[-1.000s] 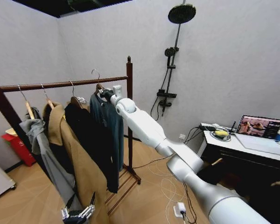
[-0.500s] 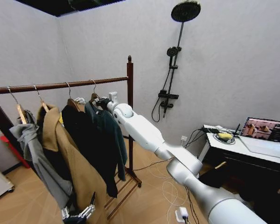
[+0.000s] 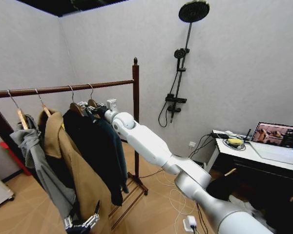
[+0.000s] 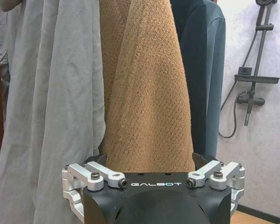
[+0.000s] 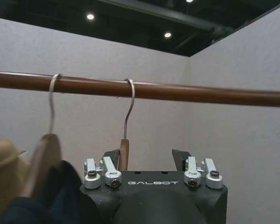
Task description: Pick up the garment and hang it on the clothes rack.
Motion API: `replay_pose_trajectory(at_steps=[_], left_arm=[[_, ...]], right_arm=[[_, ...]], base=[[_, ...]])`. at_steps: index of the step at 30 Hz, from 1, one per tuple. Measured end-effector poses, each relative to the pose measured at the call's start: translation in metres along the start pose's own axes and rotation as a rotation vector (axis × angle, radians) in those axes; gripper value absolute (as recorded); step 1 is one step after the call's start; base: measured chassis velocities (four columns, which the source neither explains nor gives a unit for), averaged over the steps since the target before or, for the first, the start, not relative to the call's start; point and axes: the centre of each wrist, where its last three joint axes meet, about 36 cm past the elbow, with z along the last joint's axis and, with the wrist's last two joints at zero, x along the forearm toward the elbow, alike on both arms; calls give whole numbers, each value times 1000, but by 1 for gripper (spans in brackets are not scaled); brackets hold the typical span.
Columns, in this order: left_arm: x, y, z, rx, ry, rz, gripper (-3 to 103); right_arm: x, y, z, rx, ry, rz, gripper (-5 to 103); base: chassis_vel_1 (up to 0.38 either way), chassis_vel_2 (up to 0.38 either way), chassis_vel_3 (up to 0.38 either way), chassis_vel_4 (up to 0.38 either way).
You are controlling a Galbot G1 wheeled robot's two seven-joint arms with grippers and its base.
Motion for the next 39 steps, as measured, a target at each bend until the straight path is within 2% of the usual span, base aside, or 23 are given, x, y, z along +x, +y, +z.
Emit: replay_pose_trajectory(at_steps=[2, 3, 4, 5, 7, 8, 9, 10, 12, 14, 15, 16, 17, 20, 22, 24, 25, 28, 29, 32, 33, 35, 39], left_arm=[[0, 0, 0, 0, 0, 0, 100], [0, 0, 0, 0, 0, 0, 100], [0, 0, 0, 0, 0, 0, 100], [0, 0, 0, 0, 0, 0, 100], [0, 0, 0, 0, 0, 0, 100], [0, 0, 0, 0, 0, 0, 100], [0, 0, 0, 0, 0, 0, 100], [0, 0, 0, 0, 0, 0, 100], [0, 0, 0, 0, 0, 0, 100], [0, 0, 0, 0, 0, 0, 100], [0, 0, 0, 0, 0, 0, 100], [0, 0, 0, 0, 0, 0, 100], [0, 0, 0, 0, 0, 0, 100], [0, 0, 0, 0, 0, 0, 100], [0, 0, 0, 0, 0, 0, 100], [0, 0, 0, 0, 0, 0, 100], [0, 0, 0, 0, 0, 0, 100], [0, 0, 0, 0, 0, 0, 100], [0, 0, 0, 0, 0, 0, 100], [0, 0, 0, 0, 0, 0, 100], [0, 0, 0, 0, 0, 0, 100], [0, 0, 0, 0, 0, 0, 100], [0, 0, 0, 0, 0, 0, 100]], right_arm=[[26, -28, 0, 25, -18, 67, 75], [40, -40, 1, 19, -22, 99, 75], [40, -40, 1, 19, -22, 99, 75], [54, -52, 3, 9, -22, 127, 80], [101, -82, 5, 3, -21, 189, 91], [101, -82, 5, 3, -21, 189, 91], [124, -96, 6, 9, -14, 220, 91], [152, -109, 6, 21, -7, 256, 98], [170, -114, 3, 29, -8, 274, 98], [231, -117, 1, 29, -11, 324, 100], [231, -117, 1, 29, -11, 324, 100], [260, -114, 9, 18, 6, 349, 100], [260, -114, 9, 18, 6, 349, 100], [338, -90, 17, 14, -1, 439, 100], [357, -83, 24, 18, -2, 472, 100], [408, -67, 51, 43, 22, 562, 100], [408, -67, 51, 43, 22, 562, 100], [470, -43, 89, 75, 88, 683, 100], [470, -43, 89, 75, 88, 683, 100], [514, -15, 123, 47, 130, 773, 100], [514, -15, 123, 47, 130, 773, 100], [541, 10, 156, 19, 173, 843, 100], [548, 32, 180, -18, 187, 883, 100]], base=[[0, 0, 0, 0], [0, 0, 0, 0], [0, 0, 0, 0], [0, 0, 0, 0], [0, 0, 0, 0], [0, 0, 0, 0], [0, 0, 0, 0], [0, 0, 0, 0], [0, 0, 0, 0], [0, 0, 0, 0], [0, 0, 0, 0], [0, 0, 0, 0], [0, 0, 0, 0], [0, 0, 0, 0], [0, 0, 0, 0], [0, 0, 0, 0], [0, 0, 0, 0], [0, 0, 0, 0], [0, 0, 0, 0], [0, 0, 0, 0], [0, 0, 0, 0], [0, 0, 0, 0], [0, 0, 0, 0]])
